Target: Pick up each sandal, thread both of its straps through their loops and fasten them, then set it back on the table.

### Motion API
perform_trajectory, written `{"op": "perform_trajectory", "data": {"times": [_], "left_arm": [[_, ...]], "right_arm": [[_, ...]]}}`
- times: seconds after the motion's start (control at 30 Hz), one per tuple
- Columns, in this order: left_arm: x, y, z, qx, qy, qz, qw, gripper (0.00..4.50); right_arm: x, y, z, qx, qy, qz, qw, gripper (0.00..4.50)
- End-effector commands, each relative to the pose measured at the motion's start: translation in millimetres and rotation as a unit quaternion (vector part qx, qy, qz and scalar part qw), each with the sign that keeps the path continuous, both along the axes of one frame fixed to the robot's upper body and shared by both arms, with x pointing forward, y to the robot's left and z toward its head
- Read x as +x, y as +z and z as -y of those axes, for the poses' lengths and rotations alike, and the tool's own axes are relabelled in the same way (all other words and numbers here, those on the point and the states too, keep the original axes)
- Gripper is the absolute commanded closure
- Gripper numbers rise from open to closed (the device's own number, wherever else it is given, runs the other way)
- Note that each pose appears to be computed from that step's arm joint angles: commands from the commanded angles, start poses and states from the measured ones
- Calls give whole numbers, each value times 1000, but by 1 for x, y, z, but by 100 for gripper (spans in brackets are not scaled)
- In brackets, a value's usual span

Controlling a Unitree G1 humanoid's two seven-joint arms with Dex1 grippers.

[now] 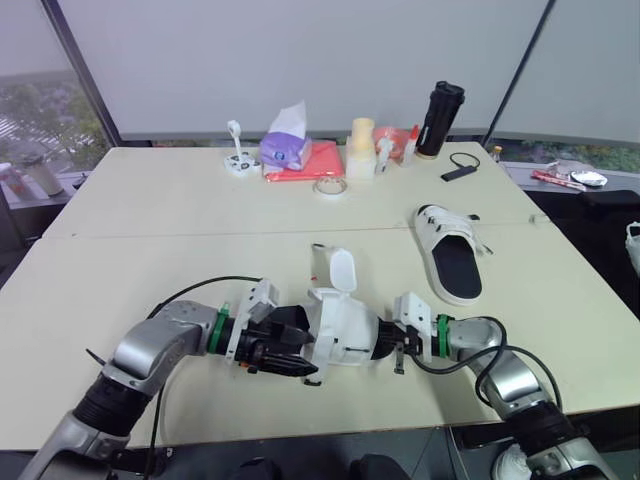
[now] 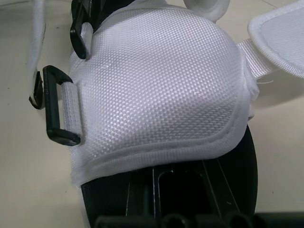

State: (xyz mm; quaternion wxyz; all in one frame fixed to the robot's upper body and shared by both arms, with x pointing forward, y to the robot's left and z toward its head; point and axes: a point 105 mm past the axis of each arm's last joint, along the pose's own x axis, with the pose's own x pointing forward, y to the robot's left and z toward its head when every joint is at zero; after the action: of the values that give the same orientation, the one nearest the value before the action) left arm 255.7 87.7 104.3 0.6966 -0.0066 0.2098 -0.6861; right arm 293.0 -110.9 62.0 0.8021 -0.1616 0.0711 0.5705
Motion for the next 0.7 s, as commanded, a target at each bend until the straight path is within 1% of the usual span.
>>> {"op": "perform_trajectory", "data": {"times": [0.03, 0.27, 0.43, 0.53, 0.6, 0.63, 0.7], "left_arm": [[-7, 8, 7, -11, -28, 0, 1000, 118], [-19, 6, 9, 1, -60, -17, 998, 118], [-18, 1, 17, 3, -68, -17, 998, 118], [-15, 0, 23, 0, -67, -13, 998, 198], [-14, -1, 24, -1, -66, -12, 998, 298], [-14, -1, 24, -2, -66, -11, 998, 340], [-13, 0, 23, -3, -65, -10, 998, 449]], "right_arm": [[-8, -54, 20, -73, -50, -89, 992, 450], [-9, -55, 21, -73, -53, -89, 992, 450], [-9, -55, 22, -72, -57, -89, 992, 450], [-8, -55, 21, -71, -57, -89, 992, 450], [-8, -55, 21, -71, -57, -88, 992, 450], [-8, -55, 21, -71, -57, -88, 992, 450], [-8, -55, 21, -71, -58, -87, 992, 450]]}}
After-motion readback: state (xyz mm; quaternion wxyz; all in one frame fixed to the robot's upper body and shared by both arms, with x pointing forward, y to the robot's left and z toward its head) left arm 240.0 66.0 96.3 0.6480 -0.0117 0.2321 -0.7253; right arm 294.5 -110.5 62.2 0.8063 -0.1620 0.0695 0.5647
